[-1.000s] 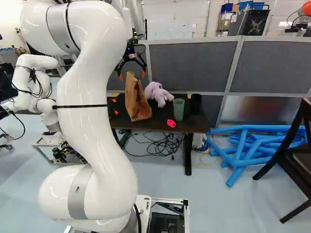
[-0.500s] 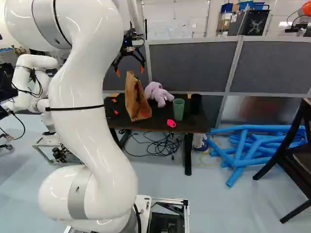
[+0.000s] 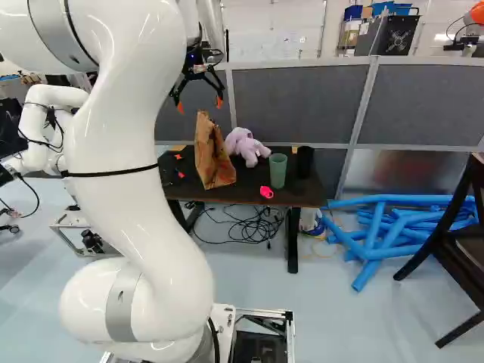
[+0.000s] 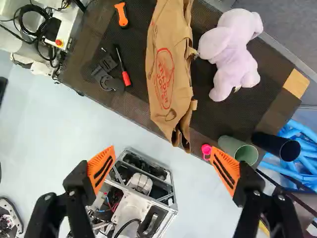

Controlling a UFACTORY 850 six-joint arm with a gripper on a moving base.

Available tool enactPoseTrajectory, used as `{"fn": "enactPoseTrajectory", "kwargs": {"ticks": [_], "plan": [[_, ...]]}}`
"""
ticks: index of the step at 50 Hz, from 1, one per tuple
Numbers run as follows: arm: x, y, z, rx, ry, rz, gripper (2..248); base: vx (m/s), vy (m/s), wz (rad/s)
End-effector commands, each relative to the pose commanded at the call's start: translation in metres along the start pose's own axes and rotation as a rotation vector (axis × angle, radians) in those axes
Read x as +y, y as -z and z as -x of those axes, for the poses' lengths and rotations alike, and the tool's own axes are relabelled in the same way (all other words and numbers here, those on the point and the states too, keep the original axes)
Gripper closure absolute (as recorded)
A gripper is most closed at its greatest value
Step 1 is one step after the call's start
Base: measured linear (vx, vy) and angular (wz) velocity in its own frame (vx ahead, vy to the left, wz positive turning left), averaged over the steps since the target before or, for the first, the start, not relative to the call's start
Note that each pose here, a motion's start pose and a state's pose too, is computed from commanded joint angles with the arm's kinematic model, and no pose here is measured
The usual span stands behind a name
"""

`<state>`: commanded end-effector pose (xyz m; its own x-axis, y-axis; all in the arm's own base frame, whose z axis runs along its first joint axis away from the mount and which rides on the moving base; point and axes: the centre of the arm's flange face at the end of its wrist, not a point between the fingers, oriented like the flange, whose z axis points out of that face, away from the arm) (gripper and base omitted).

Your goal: Pick up the bag on the ground and place it on the table

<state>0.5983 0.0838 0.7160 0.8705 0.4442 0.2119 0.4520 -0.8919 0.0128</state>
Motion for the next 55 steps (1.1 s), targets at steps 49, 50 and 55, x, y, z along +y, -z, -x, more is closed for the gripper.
{"fn": "enactPoseTrajectory", "kwargs": {"ticks": [49, 50, 55], "plan": [[0.0000, 0.0000, 0.0000, 0.000, 0.000, 0.000, 3, -0.006, 0.001, -0.007], [0.0000, 0.0000, 0.0000, 0.000, 0.000, 0.000, 3, -0.099, 0.007, -0.067], [0.0000, 0.0000, 0.0000, 0.000, 0.000, 0.000, 3, -0.129, 0.000, 0.014]]}}
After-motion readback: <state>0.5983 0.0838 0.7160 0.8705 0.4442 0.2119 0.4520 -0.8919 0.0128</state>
